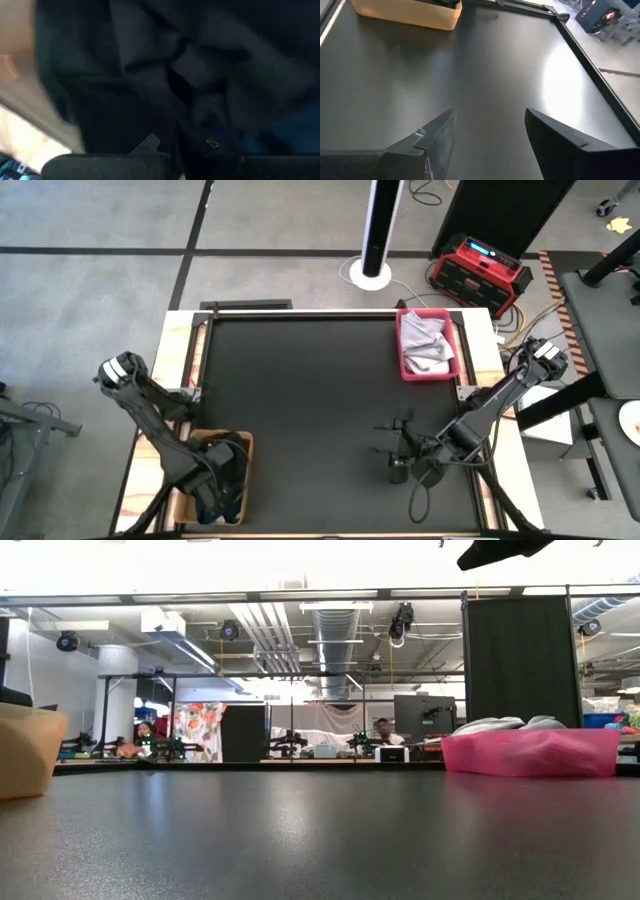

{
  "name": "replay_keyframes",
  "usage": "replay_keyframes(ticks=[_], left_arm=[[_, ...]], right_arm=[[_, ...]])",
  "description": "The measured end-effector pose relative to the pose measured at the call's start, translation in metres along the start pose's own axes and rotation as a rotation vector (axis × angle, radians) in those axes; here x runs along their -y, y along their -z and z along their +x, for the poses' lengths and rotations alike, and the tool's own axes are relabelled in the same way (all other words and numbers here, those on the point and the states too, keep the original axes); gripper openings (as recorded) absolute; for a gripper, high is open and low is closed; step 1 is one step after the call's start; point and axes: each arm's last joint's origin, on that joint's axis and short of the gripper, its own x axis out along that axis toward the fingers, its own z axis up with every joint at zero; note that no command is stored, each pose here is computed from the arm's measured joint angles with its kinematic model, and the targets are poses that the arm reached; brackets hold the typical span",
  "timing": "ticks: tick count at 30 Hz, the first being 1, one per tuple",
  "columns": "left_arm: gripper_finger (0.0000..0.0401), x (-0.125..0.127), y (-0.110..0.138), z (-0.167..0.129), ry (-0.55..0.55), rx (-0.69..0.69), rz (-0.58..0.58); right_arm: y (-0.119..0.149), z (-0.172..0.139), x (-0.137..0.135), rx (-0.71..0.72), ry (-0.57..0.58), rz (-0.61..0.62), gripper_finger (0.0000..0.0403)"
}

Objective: Sort towels by color in basket
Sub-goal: Put the black kitchen towel into the orange bin

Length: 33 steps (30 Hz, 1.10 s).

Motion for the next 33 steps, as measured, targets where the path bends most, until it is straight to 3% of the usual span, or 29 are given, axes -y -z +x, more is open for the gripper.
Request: replay_keyframes(ticks=[5, 9, 23, 33], left_arm=[[0.0, 0.001, 0.004, -0.028, -0.028, 0.009, -0.012], [0.0, -0.001, 0.007, -0.034, -0.054, 0.002, -0.033], [0.0, 0.0, 0.012, -0.003, -0.168, -0.072, -0.124], [0.0, 0.025, 0.012, 0.018, -0.062, -0.081, -0.074]], right_arm=[[-0.001, 0.0, 0.0, 0.008, -0.002, 0.006, 0.0233], [-0.001, 0.0, 0.0, 0.009, -0.002, 0.009, 0.0229], [-0.002, 0.0, -0.001, 0.019, -0.006, 0.017, 0.0233], [-0.003, 0.0, -0.001, 0.025, -0.008, 0.024, 0.0224]])
